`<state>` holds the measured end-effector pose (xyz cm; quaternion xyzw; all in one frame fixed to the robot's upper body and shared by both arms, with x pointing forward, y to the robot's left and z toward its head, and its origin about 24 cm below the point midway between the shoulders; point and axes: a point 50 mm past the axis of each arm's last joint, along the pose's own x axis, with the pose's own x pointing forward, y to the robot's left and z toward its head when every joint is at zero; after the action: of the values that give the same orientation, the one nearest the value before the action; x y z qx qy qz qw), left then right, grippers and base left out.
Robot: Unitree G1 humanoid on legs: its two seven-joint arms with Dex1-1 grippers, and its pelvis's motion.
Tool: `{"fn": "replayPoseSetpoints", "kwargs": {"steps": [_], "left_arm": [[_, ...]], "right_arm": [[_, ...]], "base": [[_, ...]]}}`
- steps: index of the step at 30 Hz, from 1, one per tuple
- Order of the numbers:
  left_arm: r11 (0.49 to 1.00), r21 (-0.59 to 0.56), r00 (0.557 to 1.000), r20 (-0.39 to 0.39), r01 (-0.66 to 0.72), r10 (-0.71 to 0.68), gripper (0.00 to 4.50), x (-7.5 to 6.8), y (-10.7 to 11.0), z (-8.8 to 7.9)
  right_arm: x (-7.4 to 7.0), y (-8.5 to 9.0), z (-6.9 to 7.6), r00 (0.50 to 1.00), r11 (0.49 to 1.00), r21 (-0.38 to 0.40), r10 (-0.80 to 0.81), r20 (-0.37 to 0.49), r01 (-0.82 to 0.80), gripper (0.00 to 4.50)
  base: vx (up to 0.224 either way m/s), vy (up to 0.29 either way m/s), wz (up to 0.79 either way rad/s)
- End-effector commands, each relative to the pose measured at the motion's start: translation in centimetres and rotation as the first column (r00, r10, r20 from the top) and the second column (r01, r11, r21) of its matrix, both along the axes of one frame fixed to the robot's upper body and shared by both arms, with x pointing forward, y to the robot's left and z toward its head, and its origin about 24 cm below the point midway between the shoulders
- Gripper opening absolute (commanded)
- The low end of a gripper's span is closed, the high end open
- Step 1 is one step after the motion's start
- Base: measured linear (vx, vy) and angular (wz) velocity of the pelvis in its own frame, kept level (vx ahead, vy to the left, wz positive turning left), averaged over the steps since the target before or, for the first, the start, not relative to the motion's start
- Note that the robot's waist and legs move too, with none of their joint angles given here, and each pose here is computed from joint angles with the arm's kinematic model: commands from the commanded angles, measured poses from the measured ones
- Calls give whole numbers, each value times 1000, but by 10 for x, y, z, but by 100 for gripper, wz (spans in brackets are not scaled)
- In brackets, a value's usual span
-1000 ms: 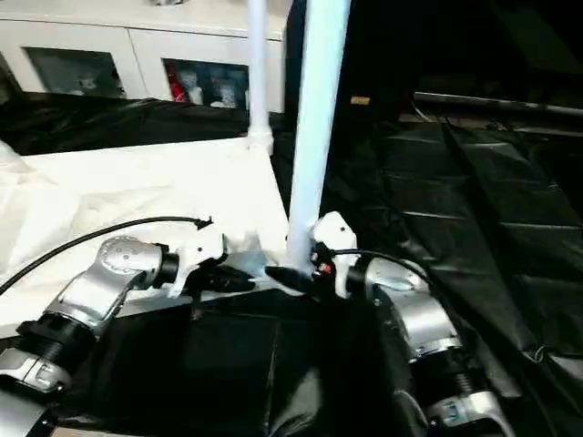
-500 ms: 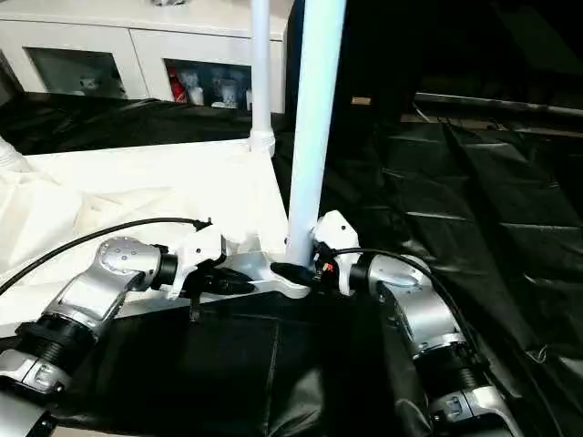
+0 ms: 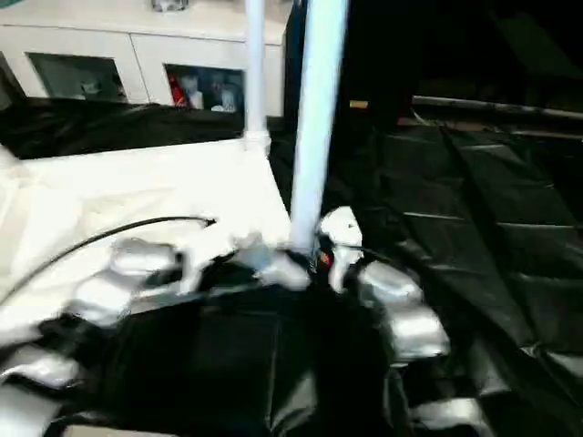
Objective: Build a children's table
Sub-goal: Rotate leg to tighten
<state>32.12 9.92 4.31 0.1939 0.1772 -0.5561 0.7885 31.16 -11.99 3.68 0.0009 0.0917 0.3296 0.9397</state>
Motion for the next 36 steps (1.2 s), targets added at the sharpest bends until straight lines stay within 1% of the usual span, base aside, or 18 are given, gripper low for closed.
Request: {"fn": "replayPoseSetpoints", "kwargs": {"steps": [1,4,5,6,11,12,14,16,18,21,23,24,26,27,28,31,35,36], "left_arm": [[996,-43,997,3,-80,81,0,1,-17,-6],[992,-33,992,28,-120,121,0,6,-32,-4],[988,-36,987,45,-151,153,0,10,-40,-2],[986,-38,985,52,-162,164,0,11,-44,0],[986,-33,984,76,-161,163,0,13,-46,0],[987,-32,984,76,-158,161,0,13,-45,0],[991,-28,989,65,-128,130,0,12,-41,-1],[994,-34,992,70,-104,106,0,10,-38,-1],[996,-49,995,57,-80,82,0,9,-36,0],[998,-45,998,49,-31,34,0,5,-27,0],[999,-41,999,44,-5,6,0,3,-22,-1],[999,-44,999,28,25,-24,0,0,-17,-1],[998,-41,999,22,48,-47,0,-2,-12,-1],[997,-37,998,15,68,-67,0,-4,-7,-1],[997,-33,997,17,73,-73,0,-4,-4,-1],[994,-44,995,3,97,-97,0,-7,0,0],[993,-52,994,-3,110,-110,0,-9,3,2],[992,-52,994,-5,112,-112,0,-10,3,2]], "right_arm": [[-9,14,-28,988,999,-22,-46,-149,43,200],[-3,22,-27,971,984,-41,-180,-159,175,200],[0,28,-25,963,975,-58,-221,-151,215,200],[1,34,-23,963,973,-66,-229,-145,222,200],[3,43,-17,975,979,-69,-200,-96,194,200],[3,43,-14,978,983,-26,-182,-98,181,235],[1,44,-6,993,995,28,-94,-72,96,269],[0,42,-3,998,999,18,-43,-49,44,278],[0,36,0,999,1000,14,-15,-44,15,304],[0,21,7,997,998,4,69,-35,-69,324],[-2,13,9,991,991,-32,132,-39,-133,346],[-7,6,8,978,974,-88,204,-54,-208,357],[-10,0,8,966,959,-126,249,-65,-255,357],[-12,-7,7,958,946,-155,276,-76,-285,357],[-14,-9,6,954,941,-161,289,-81,-299,357],[-14,-13,6,952,938,-169,292,-92,-304,357],[-14,-14,5,950,939,-154,296,-100,-308,357],[-14,-14,5,948,937,-154,300,-103,-313,342]], "base": [[0,0,0],[0,0,0],[0,0,0],[0,0,0],[0,0,0],[0,0,0],[0,0,0],[0,0,0],[0,0,0],[0,0,0],[0,0,0],[0,0,0],[0,0,0],[0,0,0],[0,0,0],[0,0,0],[0,0,0],[0,0,0]]}}
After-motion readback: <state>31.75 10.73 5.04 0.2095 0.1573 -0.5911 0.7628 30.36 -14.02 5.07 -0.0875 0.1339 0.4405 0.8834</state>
